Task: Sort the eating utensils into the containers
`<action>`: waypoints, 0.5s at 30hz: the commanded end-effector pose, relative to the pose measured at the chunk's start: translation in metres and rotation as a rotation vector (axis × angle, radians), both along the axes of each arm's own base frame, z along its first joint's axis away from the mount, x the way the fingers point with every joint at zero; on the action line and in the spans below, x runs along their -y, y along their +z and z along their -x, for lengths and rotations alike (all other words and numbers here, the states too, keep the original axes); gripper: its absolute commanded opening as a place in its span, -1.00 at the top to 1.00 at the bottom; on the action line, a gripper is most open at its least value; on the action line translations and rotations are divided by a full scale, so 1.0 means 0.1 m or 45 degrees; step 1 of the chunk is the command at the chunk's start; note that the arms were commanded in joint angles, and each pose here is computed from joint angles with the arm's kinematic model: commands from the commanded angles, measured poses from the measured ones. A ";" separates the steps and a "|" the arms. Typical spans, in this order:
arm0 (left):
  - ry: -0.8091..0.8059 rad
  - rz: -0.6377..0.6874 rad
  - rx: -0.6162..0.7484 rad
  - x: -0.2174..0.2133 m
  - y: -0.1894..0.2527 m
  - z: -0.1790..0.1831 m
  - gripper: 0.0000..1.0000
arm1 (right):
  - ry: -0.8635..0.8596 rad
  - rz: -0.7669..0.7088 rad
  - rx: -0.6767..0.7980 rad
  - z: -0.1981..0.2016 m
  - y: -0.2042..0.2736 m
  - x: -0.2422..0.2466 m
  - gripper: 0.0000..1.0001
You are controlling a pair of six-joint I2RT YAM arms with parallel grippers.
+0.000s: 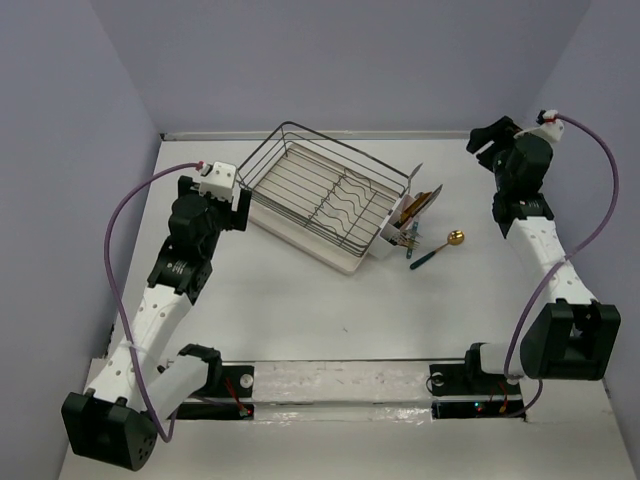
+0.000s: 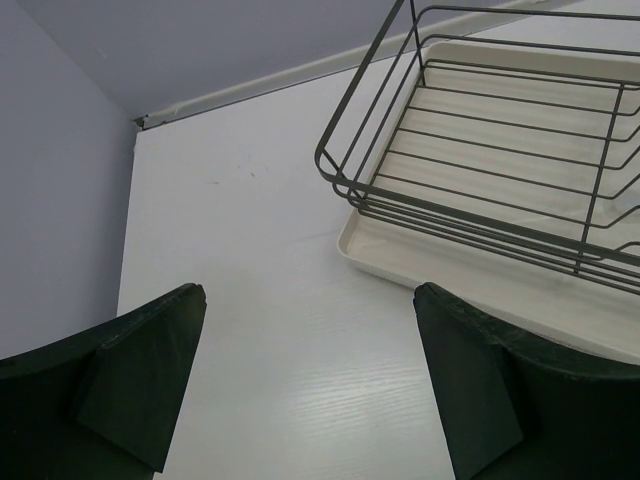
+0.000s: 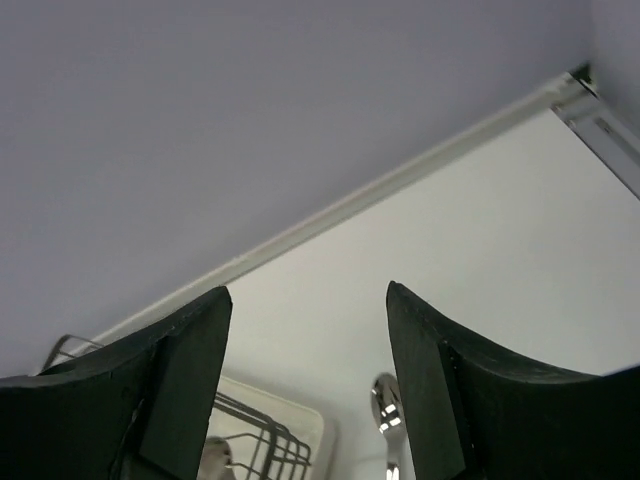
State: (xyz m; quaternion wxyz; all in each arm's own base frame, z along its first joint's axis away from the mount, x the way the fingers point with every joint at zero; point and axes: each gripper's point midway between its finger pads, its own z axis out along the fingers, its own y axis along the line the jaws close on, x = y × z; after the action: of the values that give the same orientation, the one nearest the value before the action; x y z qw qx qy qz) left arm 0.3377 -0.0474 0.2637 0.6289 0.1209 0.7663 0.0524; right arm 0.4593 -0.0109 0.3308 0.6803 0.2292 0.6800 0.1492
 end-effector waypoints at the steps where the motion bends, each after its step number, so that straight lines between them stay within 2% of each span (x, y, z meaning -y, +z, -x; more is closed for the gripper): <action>1: 0.003 0.032 0.076 -0.02 0.05 0.05 -0.98 | -0.199 -0.058 -0.483 0.32 -1.04 0.22 -0.39; 5: 0.003 0.047 0.086 -0.02 -0.01 0.10 -0.98 | -0.013 -0.080 -0.658 0.32 -1.51 -0.03 -0.33; 6: 0.002 0.052 0.088 -0.02 -0.04 0.12 -0.98 | 0.126 -0.085 -0.738 0.28 -1.71 -0.20 -0.21; 8: 0.003 0.052 0.090 -0.04 -0.08 0.16 -0.98 | 0.193 -0.124 -0.909 0.25 -2.04 -0.29 -0.12; 12: 0.015 0.044 0.100 -0.07 -0.11 0.20 -0.98 | 0.176 -0.082 -1.086 0.21 -2.44 -0.33 -0.07; 15: 0.027 0.044 0.099 -0.09 -0.14 0.22 -0.98 | 0.151 -0.004 -1.121 0.16 -2.55 -0.44 -0.09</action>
State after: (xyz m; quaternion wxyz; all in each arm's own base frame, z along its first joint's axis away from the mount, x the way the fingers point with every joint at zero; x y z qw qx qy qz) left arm 0.3151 -0.0418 0.2346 0.6313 0.1155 0.7653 0.0490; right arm 0.4348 0.0169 0.0575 0.3071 0.2625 0.9100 0.0932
